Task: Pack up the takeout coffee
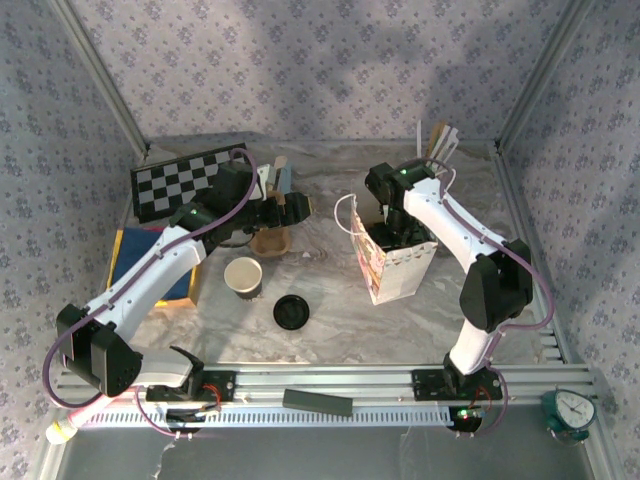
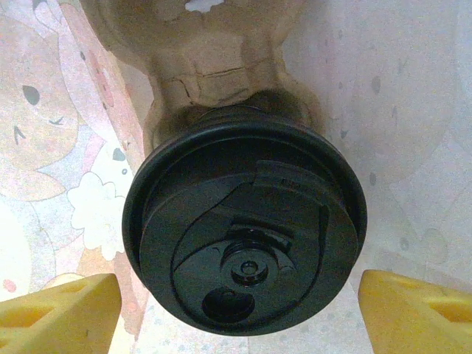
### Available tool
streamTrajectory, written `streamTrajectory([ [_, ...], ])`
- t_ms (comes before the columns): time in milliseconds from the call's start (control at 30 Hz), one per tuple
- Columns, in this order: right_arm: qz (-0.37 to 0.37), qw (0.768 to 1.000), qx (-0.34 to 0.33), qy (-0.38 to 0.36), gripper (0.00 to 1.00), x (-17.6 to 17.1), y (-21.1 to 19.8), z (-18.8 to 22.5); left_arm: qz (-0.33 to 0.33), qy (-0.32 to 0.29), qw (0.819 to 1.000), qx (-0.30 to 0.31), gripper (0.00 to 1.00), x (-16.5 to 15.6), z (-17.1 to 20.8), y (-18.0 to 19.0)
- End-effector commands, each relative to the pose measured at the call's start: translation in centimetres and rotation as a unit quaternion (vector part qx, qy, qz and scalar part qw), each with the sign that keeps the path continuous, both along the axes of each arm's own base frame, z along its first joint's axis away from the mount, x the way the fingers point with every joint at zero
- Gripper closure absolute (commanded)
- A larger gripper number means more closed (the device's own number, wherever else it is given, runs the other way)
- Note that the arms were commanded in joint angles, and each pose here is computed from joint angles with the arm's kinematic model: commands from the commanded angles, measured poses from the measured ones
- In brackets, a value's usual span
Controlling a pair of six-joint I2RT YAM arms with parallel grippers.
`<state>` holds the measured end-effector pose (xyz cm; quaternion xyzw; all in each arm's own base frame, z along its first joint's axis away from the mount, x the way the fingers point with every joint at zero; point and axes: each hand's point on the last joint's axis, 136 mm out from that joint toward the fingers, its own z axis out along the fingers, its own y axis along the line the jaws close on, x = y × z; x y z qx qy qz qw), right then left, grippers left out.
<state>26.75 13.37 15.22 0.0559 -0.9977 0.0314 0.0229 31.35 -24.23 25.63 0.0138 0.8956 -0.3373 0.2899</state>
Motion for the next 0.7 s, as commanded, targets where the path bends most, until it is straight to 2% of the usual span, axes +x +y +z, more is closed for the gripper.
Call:
streamTrajectory([
  [0,-0.005,1.000,0.000,-0.015,0.15,-0.5,-0.3,1.8,-0.001,-0.015,1.000,-0.009,0.00,-0.3,1.5,0.0],
  [667,-0.011,0.999,0.005,-0.041,0.15,-0.3,-0.4,3.9,0.002,-0.021,1.000,-0.003,0.00,-0.3,1.7,0.3],
])
